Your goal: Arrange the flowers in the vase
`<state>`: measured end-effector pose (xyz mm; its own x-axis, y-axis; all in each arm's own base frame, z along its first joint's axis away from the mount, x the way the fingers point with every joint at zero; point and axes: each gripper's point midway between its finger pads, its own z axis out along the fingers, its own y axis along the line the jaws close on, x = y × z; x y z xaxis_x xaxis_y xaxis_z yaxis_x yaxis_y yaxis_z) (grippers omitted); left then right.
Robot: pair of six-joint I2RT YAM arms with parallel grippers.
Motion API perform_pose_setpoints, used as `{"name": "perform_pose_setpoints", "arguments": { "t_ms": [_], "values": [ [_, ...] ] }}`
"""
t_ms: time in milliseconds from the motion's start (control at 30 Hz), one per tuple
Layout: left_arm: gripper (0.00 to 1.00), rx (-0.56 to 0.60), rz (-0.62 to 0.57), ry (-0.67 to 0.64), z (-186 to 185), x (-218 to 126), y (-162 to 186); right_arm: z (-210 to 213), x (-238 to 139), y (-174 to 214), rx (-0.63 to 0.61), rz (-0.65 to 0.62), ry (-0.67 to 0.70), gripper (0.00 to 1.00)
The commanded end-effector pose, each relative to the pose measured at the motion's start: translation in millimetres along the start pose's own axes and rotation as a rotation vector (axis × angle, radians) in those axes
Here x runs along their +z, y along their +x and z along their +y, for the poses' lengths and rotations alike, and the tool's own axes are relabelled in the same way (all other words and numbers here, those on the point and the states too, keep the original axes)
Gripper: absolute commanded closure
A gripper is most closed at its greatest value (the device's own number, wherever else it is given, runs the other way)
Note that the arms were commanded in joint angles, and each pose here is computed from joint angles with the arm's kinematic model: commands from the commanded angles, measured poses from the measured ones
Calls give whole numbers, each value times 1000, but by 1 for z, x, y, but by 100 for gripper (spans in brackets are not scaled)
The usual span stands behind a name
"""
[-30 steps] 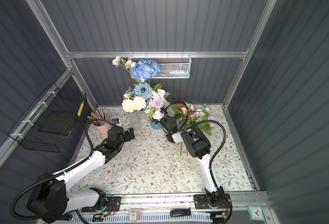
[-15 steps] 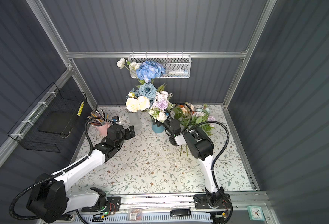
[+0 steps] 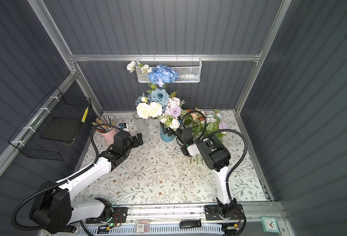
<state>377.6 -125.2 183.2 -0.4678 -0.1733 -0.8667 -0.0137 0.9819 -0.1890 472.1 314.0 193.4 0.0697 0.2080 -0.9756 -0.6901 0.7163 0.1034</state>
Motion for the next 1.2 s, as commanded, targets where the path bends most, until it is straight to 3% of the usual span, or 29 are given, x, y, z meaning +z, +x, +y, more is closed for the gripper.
{"name": "perform_pose_setpoints", "arguments": {
  "t_ms": [0,333,567,900,1167],
  "values": [
    [0,-16,-27,23,-7,2,-16,-4,-7,7,75,33,19,11],
    [0,2,-38,14,-4,-1,-17,4,-16,2,96,77,2,8],
    [0,55,-81,27,-13,17,-22,10,-41,3,162,135,16,5],
    [0,87,-193,-77,-15,71,-48,11,-100,24,273,333,119,2],
    [0,106,-181,-107,-6,117,-53,-6,-141,36,289,589,295,1]
  ]
}}
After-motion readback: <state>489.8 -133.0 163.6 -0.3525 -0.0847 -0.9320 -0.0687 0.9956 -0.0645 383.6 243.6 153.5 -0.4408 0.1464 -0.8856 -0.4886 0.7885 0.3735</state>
